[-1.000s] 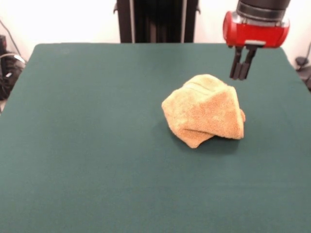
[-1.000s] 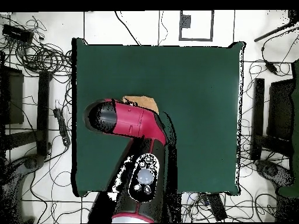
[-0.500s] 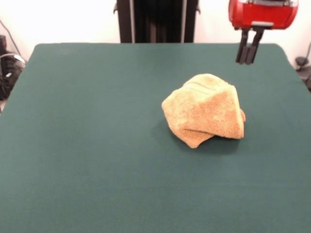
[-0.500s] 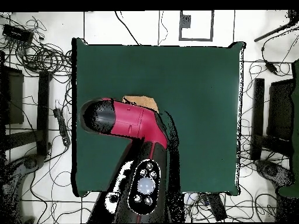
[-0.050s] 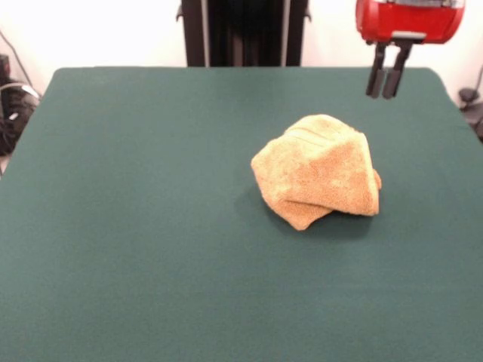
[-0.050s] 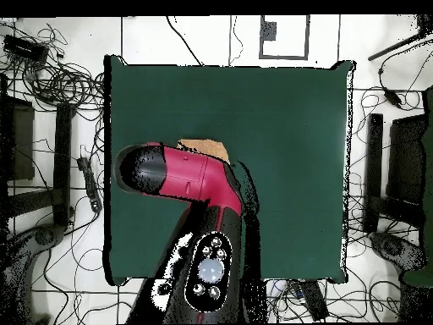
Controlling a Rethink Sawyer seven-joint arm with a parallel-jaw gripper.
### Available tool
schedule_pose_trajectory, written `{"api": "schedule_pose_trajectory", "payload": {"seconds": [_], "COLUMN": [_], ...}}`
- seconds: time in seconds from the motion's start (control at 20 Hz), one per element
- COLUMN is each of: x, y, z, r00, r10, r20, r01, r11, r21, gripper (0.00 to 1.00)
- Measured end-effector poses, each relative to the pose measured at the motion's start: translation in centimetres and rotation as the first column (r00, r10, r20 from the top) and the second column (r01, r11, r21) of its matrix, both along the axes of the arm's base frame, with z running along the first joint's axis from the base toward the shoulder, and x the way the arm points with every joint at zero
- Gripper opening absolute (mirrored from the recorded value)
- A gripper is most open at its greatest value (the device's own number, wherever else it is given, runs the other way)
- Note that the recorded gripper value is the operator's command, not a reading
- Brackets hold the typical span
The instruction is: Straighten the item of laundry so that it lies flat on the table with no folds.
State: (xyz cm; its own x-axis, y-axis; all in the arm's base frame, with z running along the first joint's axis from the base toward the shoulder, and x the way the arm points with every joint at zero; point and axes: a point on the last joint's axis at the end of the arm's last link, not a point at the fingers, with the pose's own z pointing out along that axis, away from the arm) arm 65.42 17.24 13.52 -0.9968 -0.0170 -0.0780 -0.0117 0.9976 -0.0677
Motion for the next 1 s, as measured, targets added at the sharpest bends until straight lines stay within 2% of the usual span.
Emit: {"api": "schedule_pose_trajectory", "payload": {"seconds": [0.6,1.0], "x": [-0.1,-0.5], "y": [0.0,0.1], "z": [-0.3,-3.1], "r00": [1.0,1.0], "r10": [0.003,0.012], "r20": [-0.005,-0.013], "r01": [-0.003,-0.012], "r11": [1.0,1.0], "r21": [-0.003,-0.02], "gripper": [1.0,1.0]}}
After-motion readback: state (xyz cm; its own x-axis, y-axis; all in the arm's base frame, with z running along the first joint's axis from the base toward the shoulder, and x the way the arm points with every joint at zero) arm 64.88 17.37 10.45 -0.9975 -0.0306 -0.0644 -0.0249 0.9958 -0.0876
